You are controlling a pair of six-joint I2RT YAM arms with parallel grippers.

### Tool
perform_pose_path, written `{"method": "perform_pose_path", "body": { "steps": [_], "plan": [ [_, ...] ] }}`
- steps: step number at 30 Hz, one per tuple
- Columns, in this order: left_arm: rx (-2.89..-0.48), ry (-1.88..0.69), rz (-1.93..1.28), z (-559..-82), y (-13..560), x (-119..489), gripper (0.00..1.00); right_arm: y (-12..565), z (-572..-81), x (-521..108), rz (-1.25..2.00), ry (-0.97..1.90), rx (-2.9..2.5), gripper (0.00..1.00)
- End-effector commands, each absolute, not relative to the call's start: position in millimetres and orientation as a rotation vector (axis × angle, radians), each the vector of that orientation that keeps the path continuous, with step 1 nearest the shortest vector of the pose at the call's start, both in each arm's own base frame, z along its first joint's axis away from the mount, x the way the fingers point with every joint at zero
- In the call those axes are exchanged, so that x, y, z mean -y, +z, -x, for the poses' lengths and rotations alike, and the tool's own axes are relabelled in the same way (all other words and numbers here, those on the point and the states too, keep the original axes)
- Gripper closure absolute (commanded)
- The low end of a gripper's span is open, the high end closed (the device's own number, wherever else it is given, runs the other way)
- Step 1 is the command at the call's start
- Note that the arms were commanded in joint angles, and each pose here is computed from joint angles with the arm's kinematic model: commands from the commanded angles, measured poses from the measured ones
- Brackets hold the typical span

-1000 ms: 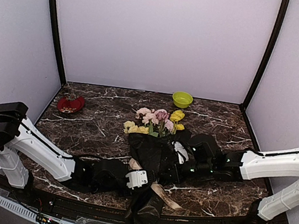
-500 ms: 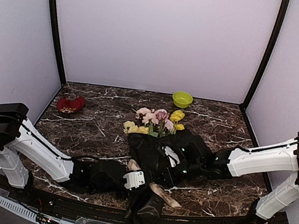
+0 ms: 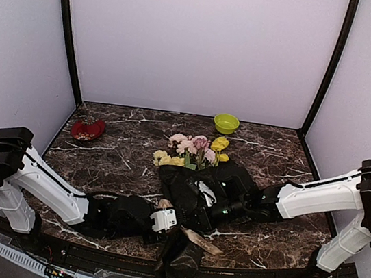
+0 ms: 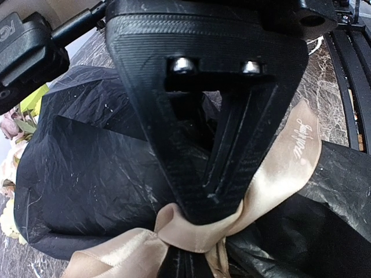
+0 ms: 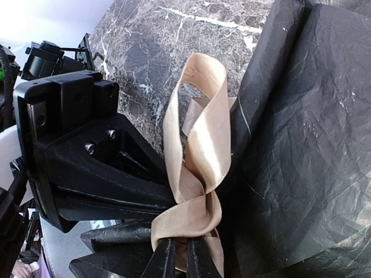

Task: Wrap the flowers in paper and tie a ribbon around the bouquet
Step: Cross the half-tied ribbon over the folded bouquet.

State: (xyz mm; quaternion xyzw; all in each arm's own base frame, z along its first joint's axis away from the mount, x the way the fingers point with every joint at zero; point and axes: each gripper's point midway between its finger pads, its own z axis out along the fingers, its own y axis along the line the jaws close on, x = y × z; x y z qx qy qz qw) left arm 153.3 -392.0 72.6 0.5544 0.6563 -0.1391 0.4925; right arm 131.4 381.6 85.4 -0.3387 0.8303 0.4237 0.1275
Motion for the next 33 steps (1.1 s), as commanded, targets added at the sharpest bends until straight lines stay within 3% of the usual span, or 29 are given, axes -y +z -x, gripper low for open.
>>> {"method": "perform_pose_path", "body": {
  "steps": [1, 10, 23, 33],
  "plan": [
    [-1.576, -0.386, -1.303, -154.2, 84.6, 393.2, 1.0, 95.6, -144.6, -390.1, 0.96, 1.242, -2.353, 0.93],
    [-1.569, -0.424, -1.281, -155.4, 86.2, 399.1, 1.0, 103.5, -141.7, -393.9, 1.001, 1.334, -2.301, 0.92],
    [-1.6, -0.392, -1.294, -156.7, 76.2, 390.6, 1.0, 90.6, -170.6, -369.2, 0.977, 1.059, -2.39, 0.93],
    [-1.608, -0.399, -1.304, -156.1, 72.0, 391.9, 1.0, 79.8, -168.1, -367.4, 1.008, 0.997, -2.425, 0.86]
  ]
}}
